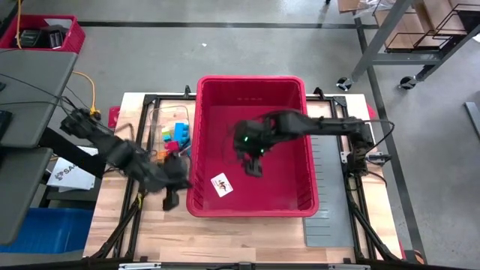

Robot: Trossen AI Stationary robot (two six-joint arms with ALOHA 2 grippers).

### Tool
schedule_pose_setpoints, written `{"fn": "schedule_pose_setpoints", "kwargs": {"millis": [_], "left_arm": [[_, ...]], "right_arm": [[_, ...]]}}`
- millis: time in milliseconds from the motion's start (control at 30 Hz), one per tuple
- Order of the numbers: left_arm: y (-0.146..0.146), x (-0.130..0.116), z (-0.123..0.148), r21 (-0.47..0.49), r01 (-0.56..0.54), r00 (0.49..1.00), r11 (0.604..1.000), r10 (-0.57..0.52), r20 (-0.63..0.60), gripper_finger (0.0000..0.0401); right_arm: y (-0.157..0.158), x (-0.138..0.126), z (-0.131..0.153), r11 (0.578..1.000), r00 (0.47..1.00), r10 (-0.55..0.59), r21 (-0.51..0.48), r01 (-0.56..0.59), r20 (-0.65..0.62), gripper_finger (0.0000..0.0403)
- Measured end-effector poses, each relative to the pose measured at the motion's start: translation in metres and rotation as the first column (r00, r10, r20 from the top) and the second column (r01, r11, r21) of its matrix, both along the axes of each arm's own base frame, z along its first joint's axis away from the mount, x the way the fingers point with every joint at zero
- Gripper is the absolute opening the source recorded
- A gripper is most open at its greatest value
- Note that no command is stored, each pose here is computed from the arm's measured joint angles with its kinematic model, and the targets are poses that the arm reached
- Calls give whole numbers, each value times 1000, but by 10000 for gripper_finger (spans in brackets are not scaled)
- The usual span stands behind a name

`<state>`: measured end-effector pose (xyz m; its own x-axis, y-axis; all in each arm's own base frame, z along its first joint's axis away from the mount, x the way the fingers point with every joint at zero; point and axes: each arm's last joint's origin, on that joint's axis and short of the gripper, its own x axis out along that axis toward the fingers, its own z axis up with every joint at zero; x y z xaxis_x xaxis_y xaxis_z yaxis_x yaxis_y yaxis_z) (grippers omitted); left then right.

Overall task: Sort blocks
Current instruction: Remove the game card from the bin

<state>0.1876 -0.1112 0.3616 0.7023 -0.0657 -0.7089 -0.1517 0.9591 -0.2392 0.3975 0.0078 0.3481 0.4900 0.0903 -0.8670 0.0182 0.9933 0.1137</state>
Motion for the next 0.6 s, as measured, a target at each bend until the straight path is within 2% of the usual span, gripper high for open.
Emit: {"fn": "schedule_pose_setpoints", "kwargs": {"millis": [167, 267, 400, 500, 600], "left_arm": [[-32, 4, -16, -176, -66, 993, 982, 47, -112, 0], [-50, 0, -17, -281, -113, 989, 953, 80, -127, 0], [-64, -16, -19, -381, -212, 968, 900, 141, -205, 0], [-69, -31, -23, -366, -281, 943, 887, 185, -277, 0], [-67, -42, -41, -239, -384, 888, 892, 285, -360, 0]], "right_arm": [[1, 13, -55, 980, 981, 196, 16, -196, 1, 243], [0, 19, -82, 969, 968, 244, 8, -245, 61, 243], [3, 20, -113, 962, 956, 272, 5, -274, 115, 243], [8, 19, -130, 962, 954, 257, 48, -267, 152, 243], [12, 19, -146, 978, 970, 184, 66, -196, 157, 243]]}}
